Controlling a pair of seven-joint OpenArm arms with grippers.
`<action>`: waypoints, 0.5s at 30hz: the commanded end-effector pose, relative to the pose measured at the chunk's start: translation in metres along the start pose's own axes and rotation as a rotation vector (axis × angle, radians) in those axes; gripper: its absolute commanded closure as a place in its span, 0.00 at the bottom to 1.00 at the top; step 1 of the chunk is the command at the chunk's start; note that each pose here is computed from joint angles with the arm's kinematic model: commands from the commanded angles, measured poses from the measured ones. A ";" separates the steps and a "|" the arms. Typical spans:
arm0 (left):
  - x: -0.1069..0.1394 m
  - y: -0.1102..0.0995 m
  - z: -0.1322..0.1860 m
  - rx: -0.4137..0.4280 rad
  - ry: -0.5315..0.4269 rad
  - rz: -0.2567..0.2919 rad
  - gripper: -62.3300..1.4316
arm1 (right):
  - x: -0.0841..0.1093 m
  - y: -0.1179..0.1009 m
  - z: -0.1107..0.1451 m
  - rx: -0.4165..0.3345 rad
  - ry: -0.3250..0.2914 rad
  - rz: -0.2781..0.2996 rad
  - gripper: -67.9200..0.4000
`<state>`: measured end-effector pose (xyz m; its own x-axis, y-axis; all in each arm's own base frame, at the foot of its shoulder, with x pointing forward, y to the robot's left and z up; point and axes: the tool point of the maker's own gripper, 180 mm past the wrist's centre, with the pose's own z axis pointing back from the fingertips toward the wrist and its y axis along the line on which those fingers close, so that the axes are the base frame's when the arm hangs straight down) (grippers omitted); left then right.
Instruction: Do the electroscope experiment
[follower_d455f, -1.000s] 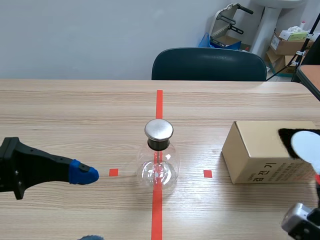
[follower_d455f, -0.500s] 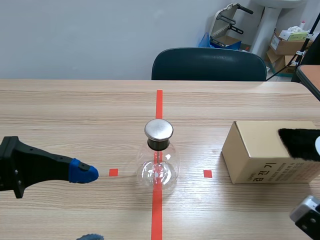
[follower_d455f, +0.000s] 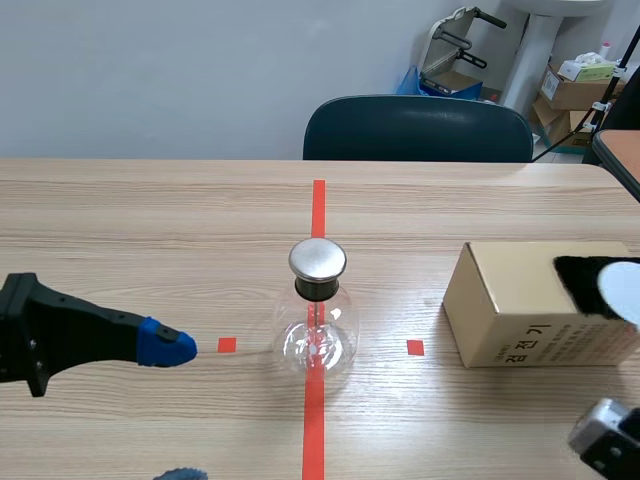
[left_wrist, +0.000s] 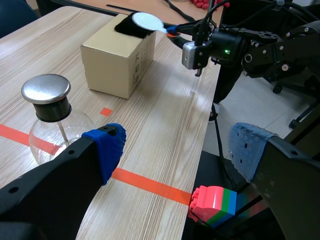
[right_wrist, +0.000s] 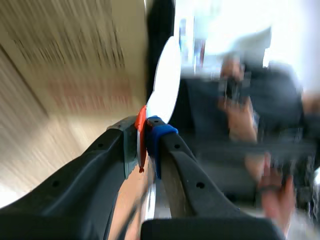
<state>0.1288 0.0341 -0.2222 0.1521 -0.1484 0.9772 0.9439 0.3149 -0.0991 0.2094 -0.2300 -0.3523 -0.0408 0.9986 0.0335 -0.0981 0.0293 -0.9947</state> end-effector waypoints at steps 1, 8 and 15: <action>0.010 -0.006 -0.003 -0.015 -0.038 0.008 0.27 | 0.007 -0.005 -0.002 -0.015 -0.051 0.010 0.98; 0.010 -0.006 -0.003 -0.015 -0.038 0.008 0.27 | -0.034 -0.005 0.001 -0.018 0.179 0.002 0.98; 0.010 -0.006 -0.003 -0.015 -0.038 0.008 0.27 | 0.009 -0.005 -0.002 -0.015 -0.062 0.009 0.98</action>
<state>0.1288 0.0341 -0.2222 0.1522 -0.1487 0.9771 0.9439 0.3149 -0.0991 0.2090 -0.2127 -0.3521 -0.1314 0.9905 0.0400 -0.0992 0.0271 -0.9947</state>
